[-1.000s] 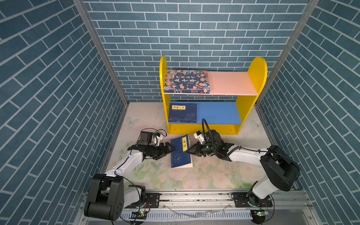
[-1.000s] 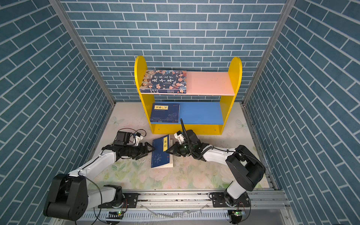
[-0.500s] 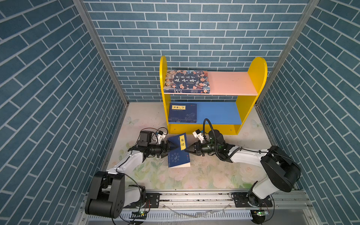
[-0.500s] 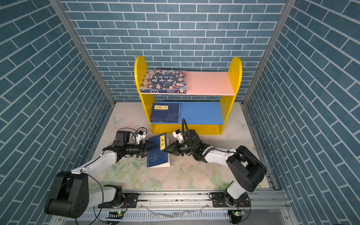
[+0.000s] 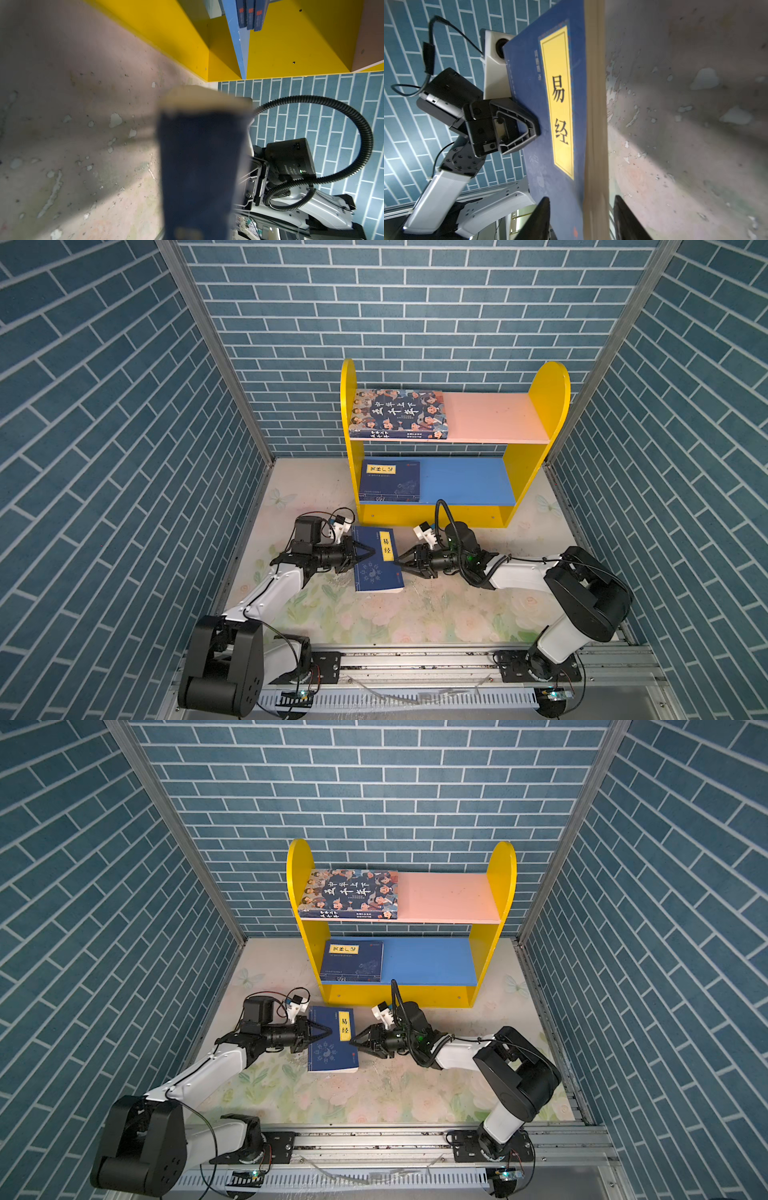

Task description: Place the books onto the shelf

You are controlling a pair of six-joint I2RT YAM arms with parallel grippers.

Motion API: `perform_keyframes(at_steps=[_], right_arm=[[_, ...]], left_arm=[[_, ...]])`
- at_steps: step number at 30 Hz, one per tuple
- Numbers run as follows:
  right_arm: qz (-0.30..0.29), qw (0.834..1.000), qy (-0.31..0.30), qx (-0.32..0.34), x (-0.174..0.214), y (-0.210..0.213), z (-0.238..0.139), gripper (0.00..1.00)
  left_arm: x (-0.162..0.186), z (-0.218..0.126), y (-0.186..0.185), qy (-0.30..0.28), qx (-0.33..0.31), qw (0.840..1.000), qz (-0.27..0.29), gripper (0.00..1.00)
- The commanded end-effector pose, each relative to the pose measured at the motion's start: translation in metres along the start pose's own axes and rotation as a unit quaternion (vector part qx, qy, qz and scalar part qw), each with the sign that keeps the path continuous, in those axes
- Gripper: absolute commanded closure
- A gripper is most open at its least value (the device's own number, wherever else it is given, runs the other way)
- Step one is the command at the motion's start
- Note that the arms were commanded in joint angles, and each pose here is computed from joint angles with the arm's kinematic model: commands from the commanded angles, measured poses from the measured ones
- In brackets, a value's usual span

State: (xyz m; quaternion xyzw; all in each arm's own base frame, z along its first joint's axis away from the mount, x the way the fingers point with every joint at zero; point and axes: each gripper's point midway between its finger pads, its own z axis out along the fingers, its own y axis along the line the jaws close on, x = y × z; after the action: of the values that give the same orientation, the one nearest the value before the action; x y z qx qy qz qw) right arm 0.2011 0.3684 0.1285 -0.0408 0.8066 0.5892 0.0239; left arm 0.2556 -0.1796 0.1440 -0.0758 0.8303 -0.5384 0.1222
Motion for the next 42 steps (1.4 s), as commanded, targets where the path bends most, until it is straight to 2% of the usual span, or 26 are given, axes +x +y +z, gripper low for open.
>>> perform_keyframes(at_steps=[1,10,18,25,30,34,42], right_arm=[[-0.011,0.998,-0.063,0.002,-0.017,0.012,-0.016,0.36],[0.017,0.993,-0.11,-0.042,-0.007,0.043,-0.034,0.2],[0.019,0.991,-0.114,-0.067,0.02,0.067,-0.019,0.19],[0.039,0.987,-0.114,-0.107,0.03,0.067,0.009,0.19],[0.048,0.982,-0.126,-0.13,0.023,0.067,0.028,0.19],[0.059,0.974,-0.161,-0.148,0.013,0.061,0.028,0.19],[0.057,0.969,-0.193,-0.145,0.004,0.056,0.024,0.2]], left_arm=[[-0.015,-0.006,-0.009,-0.031,-0.014,0.999,0.022,0.95],[-0.041,-0.01,-0.028,-0.051,-0.032,0.998,0.018,1.0],[-0.056,-0.008,-0.037,-0.075,-0.007,0.997,-0.031,0.99],[-0.054,-0.01,-0.036,-0.088,0.004,0.995,-0.041,1.0],[-0.053,-0.01,-0.037,-0.091,0.01,0.995,-0.043,1.0],[-0.05,-0.011,-0.038,-0.093,0.013,0.995,-0.044,1.0],[-0.043,-0.015,-0.039,-0.095,0.018,0.995,-0.038,1.0]])
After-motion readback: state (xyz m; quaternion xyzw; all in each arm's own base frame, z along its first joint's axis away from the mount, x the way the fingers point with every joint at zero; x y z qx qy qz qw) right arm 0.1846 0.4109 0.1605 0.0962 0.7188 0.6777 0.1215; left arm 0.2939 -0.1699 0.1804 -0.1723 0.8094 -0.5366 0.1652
